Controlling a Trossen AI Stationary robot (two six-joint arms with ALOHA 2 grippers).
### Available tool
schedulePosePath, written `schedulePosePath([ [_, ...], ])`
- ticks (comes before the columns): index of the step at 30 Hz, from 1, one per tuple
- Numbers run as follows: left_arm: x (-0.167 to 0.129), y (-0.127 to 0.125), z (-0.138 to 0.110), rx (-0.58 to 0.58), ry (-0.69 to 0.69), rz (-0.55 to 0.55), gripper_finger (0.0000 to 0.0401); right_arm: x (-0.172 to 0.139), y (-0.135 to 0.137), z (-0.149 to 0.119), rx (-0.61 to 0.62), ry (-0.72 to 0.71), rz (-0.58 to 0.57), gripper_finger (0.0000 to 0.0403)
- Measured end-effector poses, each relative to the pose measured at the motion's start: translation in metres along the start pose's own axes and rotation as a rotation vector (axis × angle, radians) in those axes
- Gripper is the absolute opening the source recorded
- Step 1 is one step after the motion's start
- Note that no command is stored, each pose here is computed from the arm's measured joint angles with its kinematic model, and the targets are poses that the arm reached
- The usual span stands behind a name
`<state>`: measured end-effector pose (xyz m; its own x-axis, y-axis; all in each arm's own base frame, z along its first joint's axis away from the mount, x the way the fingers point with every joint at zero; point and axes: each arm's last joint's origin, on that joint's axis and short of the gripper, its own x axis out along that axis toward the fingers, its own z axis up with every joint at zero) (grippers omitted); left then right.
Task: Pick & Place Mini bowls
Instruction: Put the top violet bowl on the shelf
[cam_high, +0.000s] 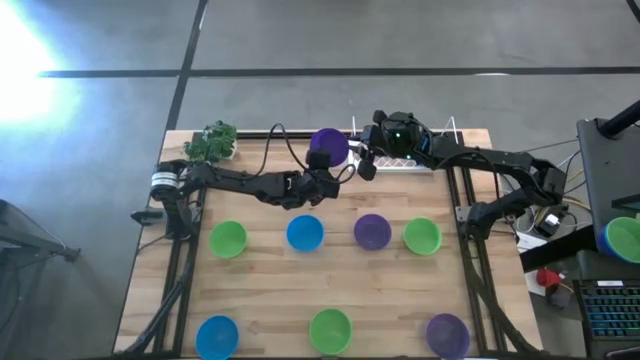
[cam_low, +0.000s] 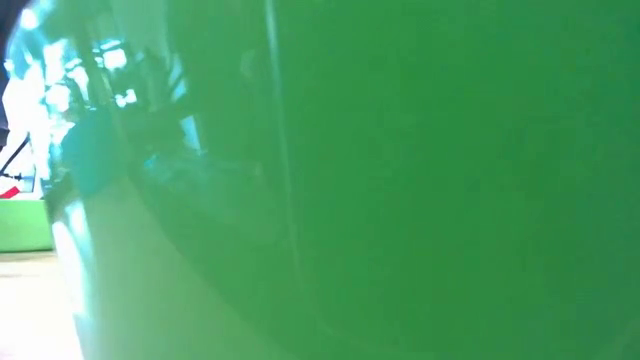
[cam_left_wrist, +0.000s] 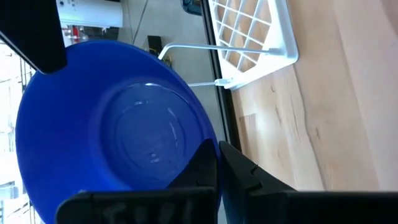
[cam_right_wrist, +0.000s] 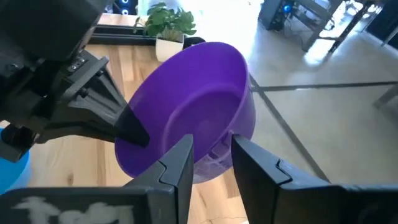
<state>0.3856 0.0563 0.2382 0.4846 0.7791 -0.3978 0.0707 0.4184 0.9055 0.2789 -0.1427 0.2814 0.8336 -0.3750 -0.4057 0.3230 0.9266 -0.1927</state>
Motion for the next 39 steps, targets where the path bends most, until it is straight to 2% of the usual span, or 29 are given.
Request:
schedulePosePath([
  [3,-0.001,-0.001,0.000,0.002,-0.001,-0.001,0.0000,0.002,0.000,-0.001,0.020,0.010,-0.011,0.0105],
  [7,-0.002,-0.001,0.002,0.001,0.003,0.009,0.0000,0.004,-0.001,-0.004,0.113,0.028,-0.061,0.0105],
  [12,-0.004,-0.002,0.003,0.001,0.005,0.016,0.0000,0.005,-0.001,-0.004,0.150,0.031,-0.069,0.0105],
  [25,-0.007,0.009,0.005,0.004,0.066,0.087,0.0000,0.005,-0.002,-0.004,0.386,0.018,-0.076,0.0105],
  [31,-0.009,0.016,0.008,-0.005,0.068,0.105,0.0000,0.005,-0.003,0.000,0.438,-0.026,-0.106,0.0105],
  [35,-0.010,0.018,0.009,-0.009,0.062,0.107,0.0000,0.004,-0.005,0.000,0.431,-0.026,-0.171,0.0105],
  [39,-0.012,0.017,0.011,-0.007,0.052,0.104,0.0000,0.004,-0.006,0.000,0.421,-0.029,-0.182,0.0105],
])
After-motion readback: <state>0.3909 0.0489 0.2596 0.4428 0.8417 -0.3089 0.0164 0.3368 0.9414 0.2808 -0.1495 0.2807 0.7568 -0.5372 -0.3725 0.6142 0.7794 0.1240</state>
